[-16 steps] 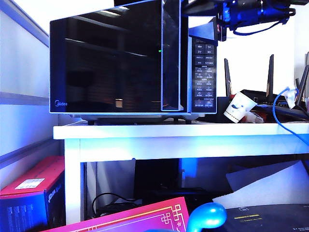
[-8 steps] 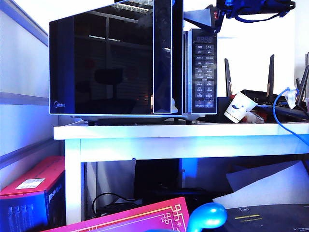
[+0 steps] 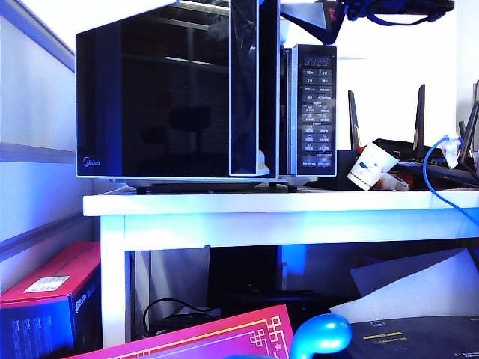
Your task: Open the microwave door, place the box of snacks from the top of the microwave inside, then close the microwave door.
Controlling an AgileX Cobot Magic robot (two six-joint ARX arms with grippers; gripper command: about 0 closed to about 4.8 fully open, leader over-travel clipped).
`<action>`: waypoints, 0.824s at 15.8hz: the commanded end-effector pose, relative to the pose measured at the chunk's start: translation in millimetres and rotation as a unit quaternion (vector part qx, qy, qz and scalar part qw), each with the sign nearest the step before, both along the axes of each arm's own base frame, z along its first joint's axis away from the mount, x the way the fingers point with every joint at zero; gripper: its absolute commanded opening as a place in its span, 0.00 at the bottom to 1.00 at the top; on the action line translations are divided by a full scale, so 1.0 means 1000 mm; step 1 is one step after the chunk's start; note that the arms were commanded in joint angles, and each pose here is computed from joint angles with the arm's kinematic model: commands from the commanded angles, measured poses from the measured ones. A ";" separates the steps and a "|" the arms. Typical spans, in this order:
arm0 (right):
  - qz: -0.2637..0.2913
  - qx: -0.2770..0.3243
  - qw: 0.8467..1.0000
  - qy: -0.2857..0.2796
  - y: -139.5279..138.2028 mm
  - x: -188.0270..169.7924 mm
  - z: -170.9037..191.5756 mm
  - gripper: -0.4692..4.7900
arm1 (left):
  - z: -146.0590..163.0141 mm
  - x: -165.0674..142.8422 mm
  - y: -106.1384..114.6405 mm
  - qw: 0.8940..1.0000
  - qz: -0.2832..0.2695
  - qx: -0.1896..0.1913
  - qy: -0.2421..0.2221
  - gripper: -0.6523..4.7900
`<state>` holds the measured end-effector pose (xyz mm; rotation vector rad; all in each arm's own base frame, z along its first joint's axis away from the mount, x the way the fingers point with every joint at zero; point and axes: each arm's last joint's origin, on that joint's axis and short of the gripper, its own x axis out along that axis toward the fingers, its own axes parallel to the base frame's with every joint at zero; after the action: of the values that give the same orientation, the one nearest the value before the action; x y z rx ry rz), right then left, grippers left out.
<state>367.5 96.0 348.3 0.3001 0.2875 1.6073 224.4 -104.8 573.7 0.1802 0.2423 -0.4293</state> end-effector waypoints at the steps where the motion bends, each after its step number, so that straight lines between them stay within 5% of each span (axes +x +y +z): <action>1: 0.021 0.002 1.000 -0.008 0.014 -0.006 0.005 0.73 | 0.002 -0.002 0.001 1.000 0.000 -0.003 -0.006 0.11; 13: 0.110 0.007 0.994 0.000 0.094 -0.039 0.005 0.73 | 0.000 -0.002 0.002 1.000 0.020 0.008 -0.002 0.11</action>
<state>331.3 187.4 349.5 0.2914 0.3418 1.8311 224.6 -103.7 572.7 0.1889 0.2534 -0.3896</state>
